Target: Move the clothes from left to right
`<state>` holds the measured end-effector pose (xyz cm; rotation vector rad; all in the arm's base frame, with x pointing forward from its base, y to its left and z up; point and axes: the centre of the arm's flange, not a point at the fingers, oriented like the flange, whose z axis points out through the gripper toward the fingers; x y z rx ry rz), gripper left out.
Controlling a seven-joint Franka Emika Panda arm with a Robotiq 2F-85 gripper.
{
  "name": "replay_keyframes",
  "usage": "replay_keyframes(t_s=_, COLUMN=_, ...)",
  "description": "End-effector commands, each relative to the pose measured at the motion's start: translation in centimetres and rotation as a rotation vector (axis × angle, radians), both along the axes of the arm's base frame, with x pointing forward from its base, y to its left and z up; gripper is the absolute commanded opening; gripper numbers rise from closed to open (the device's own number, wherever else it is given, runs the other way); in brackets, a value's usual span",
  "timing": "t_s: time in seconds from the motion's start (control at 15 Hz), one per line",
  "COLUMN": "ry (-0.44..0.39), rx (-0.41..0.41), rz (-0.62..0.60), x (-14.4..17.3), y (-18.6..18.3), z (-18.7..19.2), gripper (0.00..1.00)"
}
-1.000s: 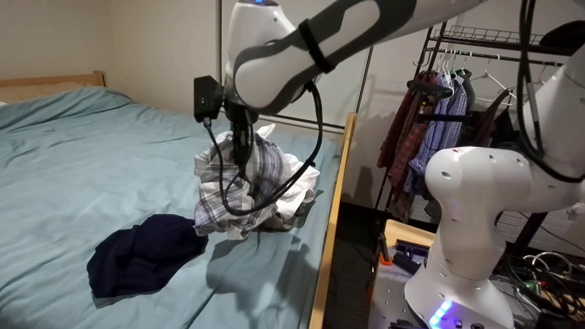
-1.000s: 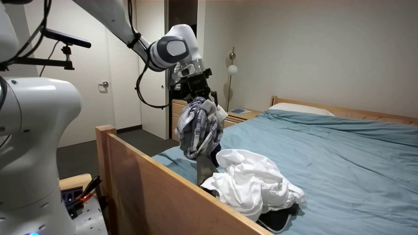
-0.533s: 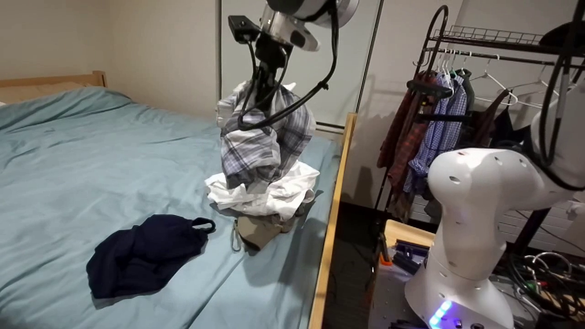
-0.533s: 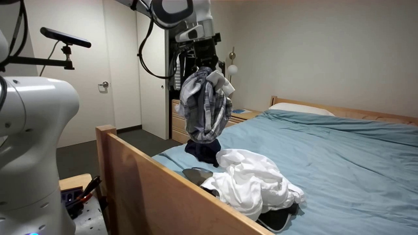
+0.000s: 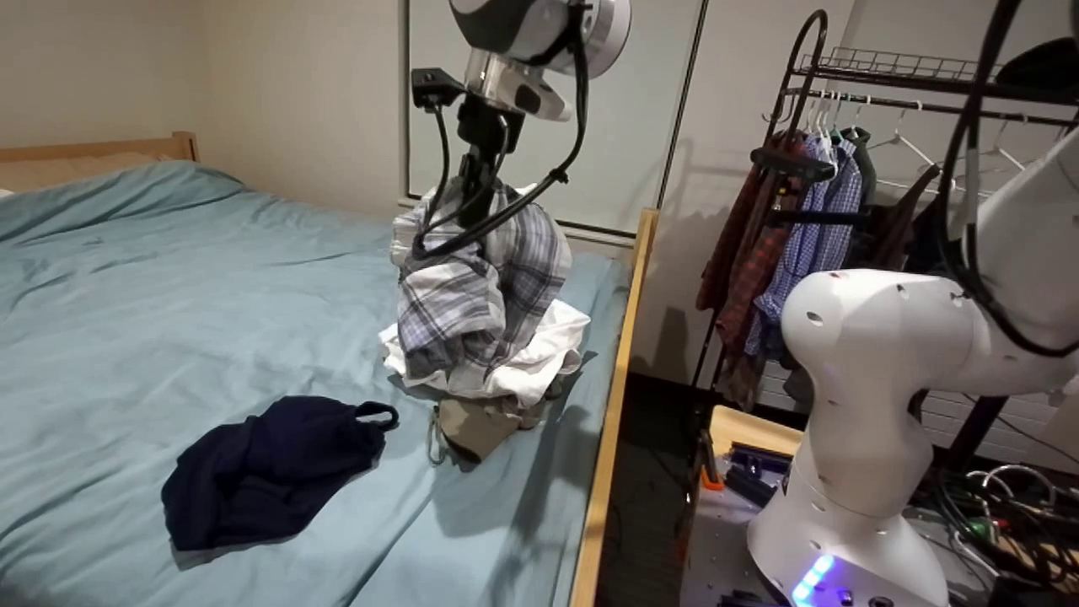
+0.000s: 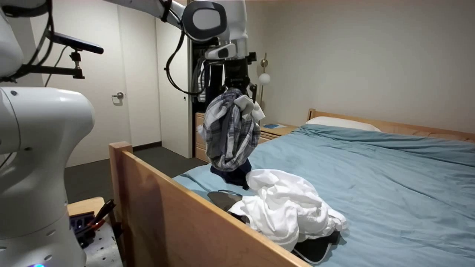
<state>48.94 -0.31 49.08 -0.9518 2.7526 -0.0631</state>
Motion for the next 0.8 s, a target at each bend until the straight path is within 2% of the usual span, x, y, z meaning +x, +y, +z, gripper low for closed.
replay_keyframes(t_s=0.0, ry=0.011, rx=0.105, rz=-0.128, x=2.4, y=-5.5, z=3.3, gripper=0.03)
replay_keyframes(t_s=0.27, ry=0.046, rx=0.173, rz=-0.281, x=3.4, y=-12.0, z=4.7, gripper=0.03)
replay_keyframes(t_s=0.6, ry=-0.069, rx=0.189, rz=-0.467, x=5.5, y=-15.8, z=5.3, gripper=0.03)
replay_keyframes(t_s=0.73, ry=-0.068, rx=0.21, rz=-0.565, x=6.2, y=-16.9, z=5.2, gripper=0.03)
